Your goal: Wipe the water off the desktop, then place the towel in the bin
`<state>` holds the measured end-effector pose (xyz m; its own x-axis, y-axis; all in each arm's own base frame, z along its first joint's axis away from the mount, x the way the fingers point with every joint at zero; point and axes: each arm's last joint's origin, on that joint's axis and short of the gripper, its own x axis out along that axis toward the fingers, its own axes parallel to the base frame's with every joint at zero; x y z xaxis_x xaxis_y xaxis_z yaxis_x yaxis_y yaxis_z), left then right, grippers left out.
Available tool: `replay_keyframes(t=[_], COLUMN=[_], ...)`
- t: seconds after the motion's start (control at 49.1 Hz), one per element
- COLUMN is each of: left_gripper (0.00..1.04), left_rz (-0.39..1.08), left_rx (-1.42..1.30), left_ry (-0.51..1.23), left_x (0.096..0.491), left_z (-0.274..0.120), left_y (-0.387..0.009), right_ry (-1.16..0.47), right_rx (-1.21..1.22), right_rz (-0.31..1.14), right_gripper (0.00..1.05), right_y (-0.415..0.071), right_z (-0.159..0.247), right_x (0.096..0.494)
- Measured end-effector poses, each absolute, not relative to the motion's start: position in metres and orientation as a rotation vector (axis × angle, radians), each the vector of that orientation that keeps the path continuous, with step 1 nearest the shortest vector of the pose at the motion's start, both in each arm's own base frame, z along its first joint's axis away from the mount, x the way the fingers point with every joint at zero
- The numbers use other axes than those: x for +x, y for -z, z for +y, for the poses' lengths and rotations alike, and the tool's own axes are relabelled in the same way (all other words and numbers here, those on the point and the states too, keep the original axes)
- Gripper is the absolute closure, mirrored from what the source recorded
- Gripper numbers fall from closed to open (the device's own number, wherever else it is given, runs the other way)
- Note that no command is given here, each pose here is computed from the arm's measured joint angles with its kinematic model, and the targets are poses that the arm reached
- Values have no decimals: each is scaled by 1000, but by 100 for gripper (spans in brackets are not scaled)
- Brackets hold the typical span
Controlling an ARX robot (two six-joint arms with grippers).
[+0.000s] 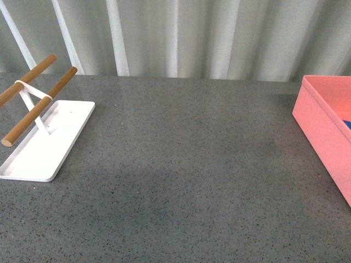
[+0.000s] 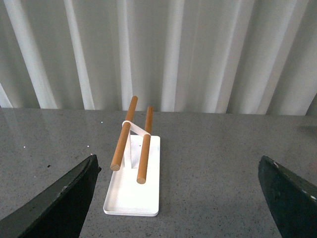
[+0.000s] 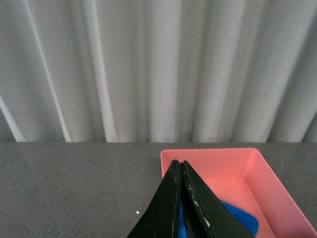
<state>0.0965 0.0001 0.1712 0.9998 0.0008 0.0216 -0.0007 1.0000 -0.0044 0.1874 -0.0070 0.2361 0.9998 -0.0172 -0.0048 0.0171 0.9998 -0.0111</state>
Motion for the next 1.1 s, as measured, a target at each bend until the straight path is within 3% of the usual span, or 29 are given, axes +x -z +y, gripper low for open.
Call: replay_keyframes(t=[0.407, 1.099], left_gripper=[7, 7], left_rz=[-22, -22], left_rx=[-4, -4], left_ry=[0, -1], left_x=[96, 96], left_z=[0, 0], left_y=[-171, -171], right_ry=[-1, -3], right_rx=[-11, -11], right_rz=[8, -12], right_gripper=[101, 101], right_y=[-196, -173], right_z=[0, 0], right_x=[152, 122])
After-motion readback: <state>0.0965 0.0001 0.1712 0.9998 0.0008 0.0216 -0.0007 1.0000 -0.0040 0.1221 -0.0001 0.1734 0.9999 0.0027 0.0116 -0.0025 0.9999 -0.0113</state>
